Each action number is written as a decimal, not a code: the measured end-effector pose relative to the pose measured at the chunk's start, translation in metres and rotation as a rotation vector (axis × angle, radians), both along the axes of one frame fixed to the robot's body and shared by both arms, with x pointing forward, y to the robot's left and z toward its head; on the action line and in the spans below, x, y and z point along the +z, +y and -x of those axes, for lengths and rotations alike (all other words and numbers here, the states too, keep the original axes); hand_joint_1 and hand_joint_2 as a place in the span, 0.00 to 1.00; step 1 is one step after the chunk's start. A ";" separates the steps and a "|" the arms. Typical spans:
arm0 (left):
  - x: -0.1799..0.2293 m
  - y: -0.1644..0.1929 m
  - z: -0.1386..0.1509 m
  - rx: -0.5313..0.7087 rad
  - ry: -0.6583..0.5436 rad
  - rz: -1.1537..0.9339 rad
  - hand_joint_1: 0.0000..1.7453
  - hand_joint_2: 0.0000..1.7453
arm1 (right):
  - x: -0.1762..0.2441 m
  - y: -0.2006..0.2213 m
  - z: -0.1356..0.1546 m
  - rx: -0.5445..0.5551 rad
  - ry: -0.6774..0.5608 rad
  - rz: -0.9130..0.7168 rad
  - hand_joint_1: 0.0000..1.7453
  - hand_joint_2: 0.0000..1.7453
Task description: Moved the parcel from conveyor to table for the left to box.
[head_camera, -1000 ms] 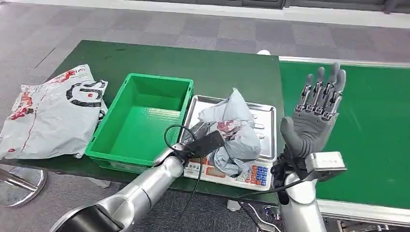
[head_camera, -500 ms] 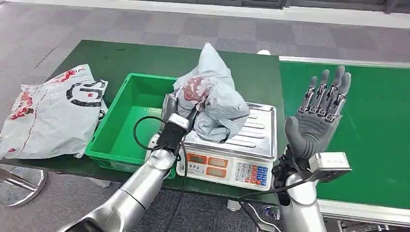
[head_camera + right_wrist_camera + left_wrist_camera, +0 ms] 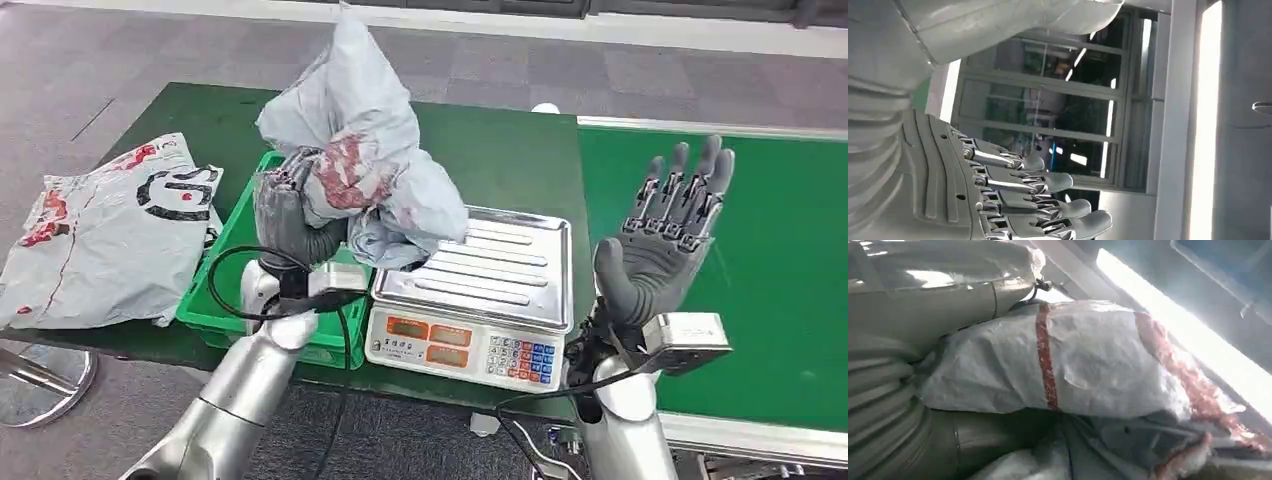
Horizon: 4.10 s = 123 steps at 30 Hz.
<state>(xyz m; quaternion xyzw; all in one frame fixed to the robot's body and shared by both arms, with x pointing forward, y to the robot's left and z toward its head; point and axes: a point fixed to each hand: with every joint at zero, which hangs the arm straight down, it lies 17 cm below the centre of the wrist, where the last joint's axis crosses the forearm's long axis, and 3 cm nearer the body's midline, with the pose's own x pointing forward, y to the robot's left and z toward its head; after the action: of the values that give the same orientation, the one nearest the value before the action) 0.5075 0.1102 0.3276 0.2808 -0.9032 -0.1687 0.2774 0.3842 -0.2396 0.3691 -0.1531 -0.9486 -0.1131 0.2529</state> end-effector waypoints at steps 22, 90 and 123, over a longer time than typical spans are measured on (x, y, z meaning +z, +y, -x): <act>-0.238 0.134 -0.096 0.425 1.216 -0.648 1.00 1.00 | 0.004 -0.013 -0.052 0.015 0.146 0.033 0.00 1.00; -0.091 -0.081 0.057 -0.995 0.556 0.414 0.00 1.00 | -0.119 -0.056 -0.038 -0.054 0.359 0.032 0.00 1.00; -0.115 -0.083 0.058 -0.987 0.620 0.430 0.00 1.00 | -0.131 -0.053 -0.045 -0.007 0.416 0.018 0.00 1.00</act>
<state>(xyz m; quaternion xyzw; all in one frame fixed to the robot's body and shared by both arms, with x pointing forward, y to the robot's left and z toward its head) 0.4496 0.0274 0.2125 -0.2940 -0.8177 -0.1650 0.4667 0.4289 -0.2922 0.2381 -0.1788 -0.8763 -0.0714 0.4416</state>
